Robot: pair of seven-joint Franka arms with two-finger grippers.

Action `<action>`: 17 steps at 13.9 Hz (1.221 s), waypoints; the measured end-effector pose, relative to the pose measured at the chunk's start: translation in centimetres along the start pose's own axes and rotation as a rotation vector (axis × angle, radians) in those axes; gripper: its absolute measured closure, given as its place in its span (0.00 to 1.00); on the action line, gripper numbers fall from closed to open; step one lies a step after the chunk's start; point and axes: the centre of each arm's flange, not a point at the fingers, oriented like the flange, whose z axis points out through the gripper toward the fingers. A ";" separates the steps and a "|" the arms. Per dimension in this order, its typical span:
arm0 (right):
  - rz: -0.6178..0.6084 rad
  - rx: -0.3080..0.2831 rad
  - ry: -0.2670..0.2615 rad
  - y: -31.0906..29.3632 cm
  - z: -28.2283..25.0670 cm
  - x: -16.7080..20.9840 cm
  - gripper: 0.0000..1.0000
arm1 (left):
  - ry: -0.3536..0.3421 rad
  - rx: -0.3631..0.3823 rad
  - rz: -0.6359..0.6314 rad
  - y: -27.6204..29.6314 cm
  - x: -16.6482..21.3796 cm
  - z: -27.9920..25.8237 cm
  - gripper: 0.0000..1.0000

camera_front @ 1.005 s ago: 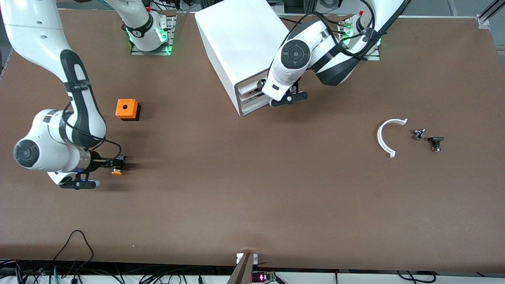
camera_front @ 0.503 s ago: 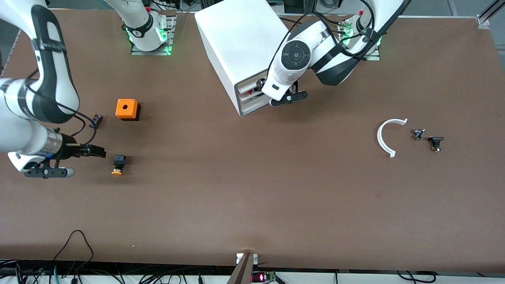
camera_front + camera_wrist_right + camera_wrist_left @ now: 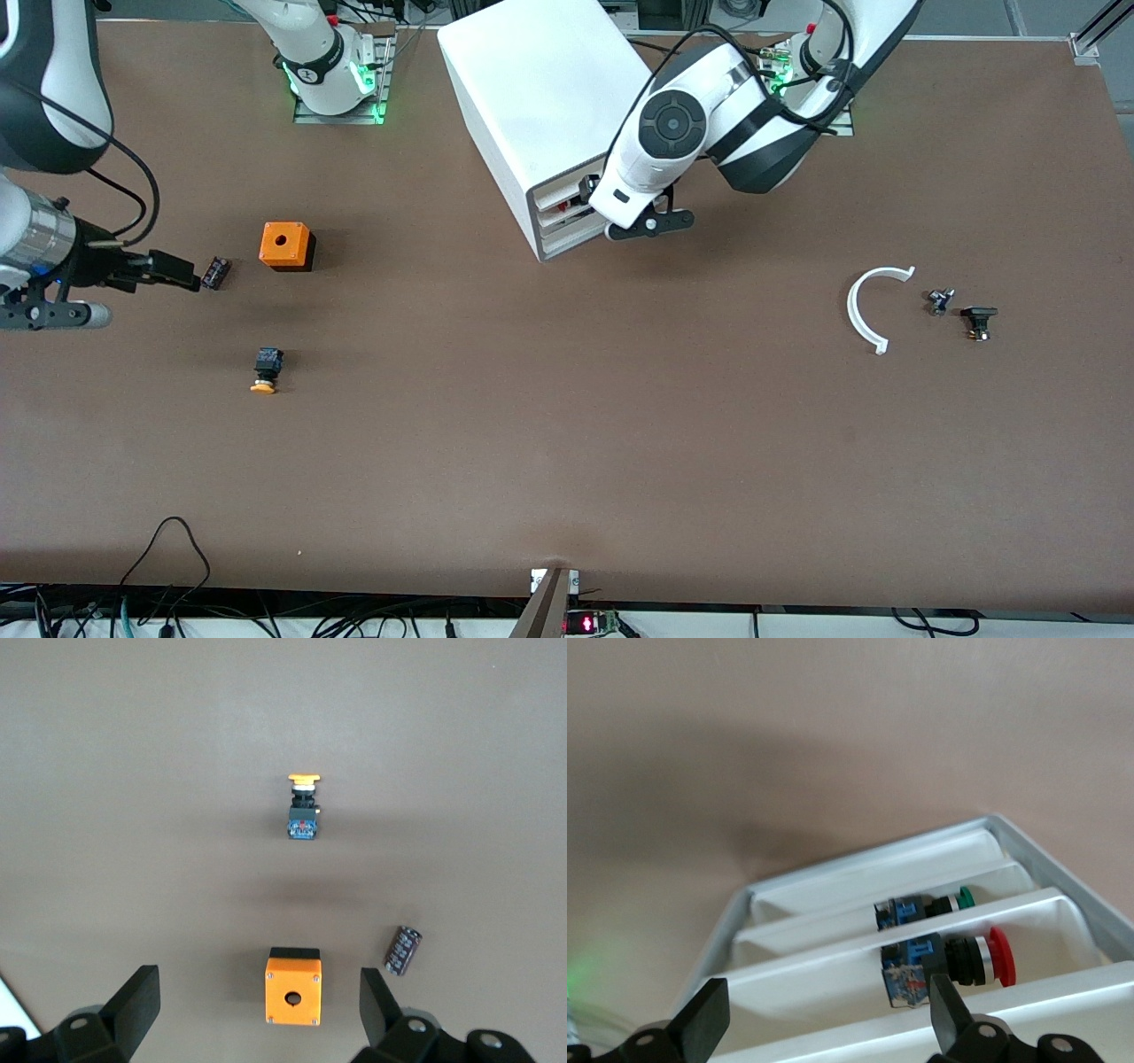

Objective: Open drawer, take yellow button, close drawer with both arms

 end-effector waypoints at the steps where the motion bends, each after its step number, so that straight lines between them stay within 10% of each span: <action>1: 0.003 0.001 0.001 -0.1 -0.7 -0.5 0.00 | 0.016 0.012 0.038 -1.2 1.4 -1.7 0.00; 17: 0.017 -0.050 0.076 -2.6 -10.6 -4.6 0.00 | 0.198 0.124 0.445 -23.6 8.8 -20.6 0.00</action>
